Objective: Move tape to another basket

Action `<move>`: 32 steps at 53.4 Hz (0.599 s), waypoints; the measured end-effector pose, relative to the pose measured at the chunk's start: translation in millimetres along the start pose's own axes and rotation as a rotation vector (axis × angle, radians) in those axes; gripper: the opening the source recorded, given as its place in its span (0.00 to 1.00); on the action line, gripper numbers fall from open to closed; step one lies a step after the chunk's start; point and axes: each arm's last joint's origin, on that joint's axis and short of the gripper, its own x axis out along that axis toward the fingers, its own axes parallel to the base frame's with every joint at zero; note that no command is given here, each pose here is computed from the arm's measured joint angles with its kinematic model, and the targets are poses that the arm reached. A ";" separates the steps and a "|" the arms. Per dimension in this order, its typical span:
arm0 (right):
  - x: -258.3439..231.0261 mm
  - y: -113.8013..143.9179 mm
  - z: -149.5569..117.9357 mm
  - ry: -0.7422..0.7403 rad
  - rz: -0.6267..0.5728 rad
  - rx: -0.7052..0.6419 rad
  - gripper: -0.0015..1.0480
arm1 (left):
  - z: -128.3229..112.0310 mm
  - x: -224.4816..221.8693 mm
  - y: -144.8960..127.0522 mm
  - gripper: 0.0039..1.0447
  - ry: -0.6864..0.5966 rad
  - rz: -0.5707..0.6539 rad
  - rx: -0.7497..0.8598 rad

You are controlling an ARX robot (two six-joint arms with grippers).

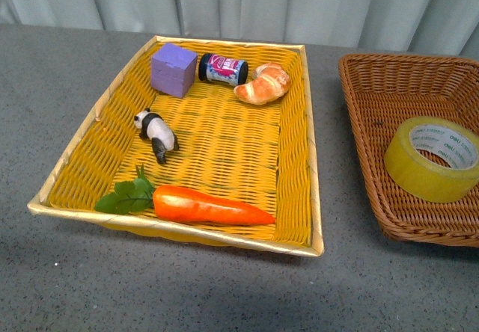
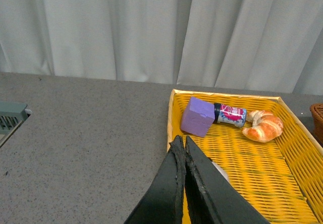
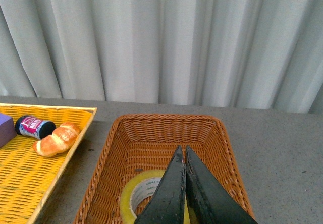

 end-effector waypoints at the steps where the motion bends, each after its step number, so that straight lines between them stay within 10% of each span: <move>1: -1.8 0.0 -0.1 0.001 0.000 0.000 0.01 | 0.0 -1.8 0.0 0.04 0.000 0.000 0.000; 32: -40.1 0.0 2.0 -0.006 0.001 0.002 0.01 | 6.9 -39.2 -0.1 0.04 -0.021 0.000 0.000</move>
